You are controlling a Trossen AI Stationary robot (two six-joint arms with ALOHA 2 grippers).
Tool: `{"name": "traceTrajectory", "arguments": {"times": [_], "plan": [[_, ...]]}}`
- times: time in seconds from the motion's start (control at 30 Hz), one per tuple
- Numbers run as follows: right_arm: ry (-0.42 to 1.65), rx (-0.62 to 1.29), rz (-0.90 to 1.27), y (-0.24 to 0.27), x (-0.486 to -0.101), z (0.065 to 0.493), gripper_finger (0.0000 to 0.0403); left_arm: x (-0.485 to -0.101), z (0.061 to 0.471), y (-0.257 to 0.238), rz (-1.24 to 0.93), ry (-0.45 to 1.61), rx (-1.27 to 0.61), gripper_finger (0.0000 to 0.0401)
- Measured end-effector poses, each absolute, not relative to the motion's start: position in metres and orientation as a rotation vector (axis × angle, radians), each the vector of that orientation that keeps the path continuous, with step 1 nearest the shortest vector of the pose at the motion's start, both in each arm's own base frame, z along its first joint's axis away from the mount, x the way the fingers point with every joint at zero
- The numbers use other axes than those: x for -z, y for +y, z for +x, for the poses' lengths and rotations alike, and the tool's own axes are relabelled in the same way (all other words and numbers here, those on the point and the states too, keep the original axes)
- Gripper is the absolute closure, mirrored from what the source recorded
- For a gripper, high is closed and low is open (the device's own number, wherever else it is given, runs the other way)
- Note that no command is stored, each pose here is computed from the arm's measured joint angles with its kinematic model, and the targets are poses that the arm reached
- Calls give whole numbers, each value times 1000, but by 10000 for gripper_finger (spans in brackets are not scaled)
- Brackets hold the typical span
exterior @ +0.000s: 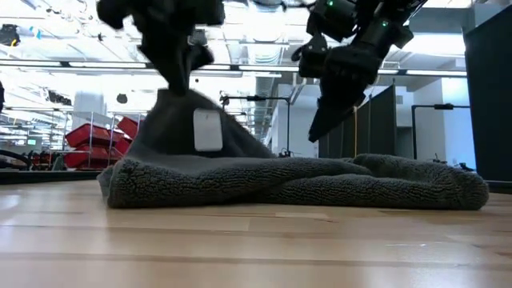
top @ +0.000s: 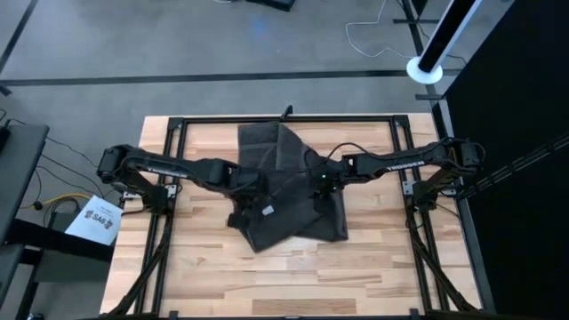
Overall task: Roll towel
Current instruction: Fold the black towel in half
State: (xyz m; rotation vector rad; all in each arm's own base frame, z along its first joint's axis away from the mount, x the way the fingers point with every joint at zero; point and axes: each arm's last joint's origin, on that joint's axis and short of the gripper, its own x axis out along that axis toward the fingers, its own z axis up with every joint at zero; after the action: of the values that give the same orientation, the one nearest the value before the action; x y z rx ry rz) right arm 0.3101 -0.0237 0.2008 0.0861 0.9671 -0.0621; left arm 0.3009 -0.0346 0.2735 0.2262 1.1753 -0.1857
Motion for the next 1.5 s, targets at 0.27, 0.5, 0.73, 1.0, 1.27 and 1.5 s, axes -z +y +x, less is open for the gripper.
{"name": "traceTrajectory", "arguments": {"times": [0.27, 0.5, 0.73, 1.0, 1.27, 1.5], "plan": [[927, -26, -124, -26, -215, 318, 211, -274, 299, -66, 242, 1161, 272, 401], [880, -77, -318, -45, -214, 325, 211, -275, 299, -74, 234, 1132, 281, 401], [912, -237, -238, -77, -201, 359, 211, -277, 303, -77, 226, 1089, 282, 401], [945, -606, -195, -95, -176, 403, 211, -277, 303, -78, 192, 1090, 302, 401], [1128, -840, -248, -79, -161, 401, 250, -276, 300, -80, 154, 1120, 285, 401], [1380, -898, -104, -65, -164, 378, 384, -274, 289, -77, 262, 1208, 168, 401]]}}
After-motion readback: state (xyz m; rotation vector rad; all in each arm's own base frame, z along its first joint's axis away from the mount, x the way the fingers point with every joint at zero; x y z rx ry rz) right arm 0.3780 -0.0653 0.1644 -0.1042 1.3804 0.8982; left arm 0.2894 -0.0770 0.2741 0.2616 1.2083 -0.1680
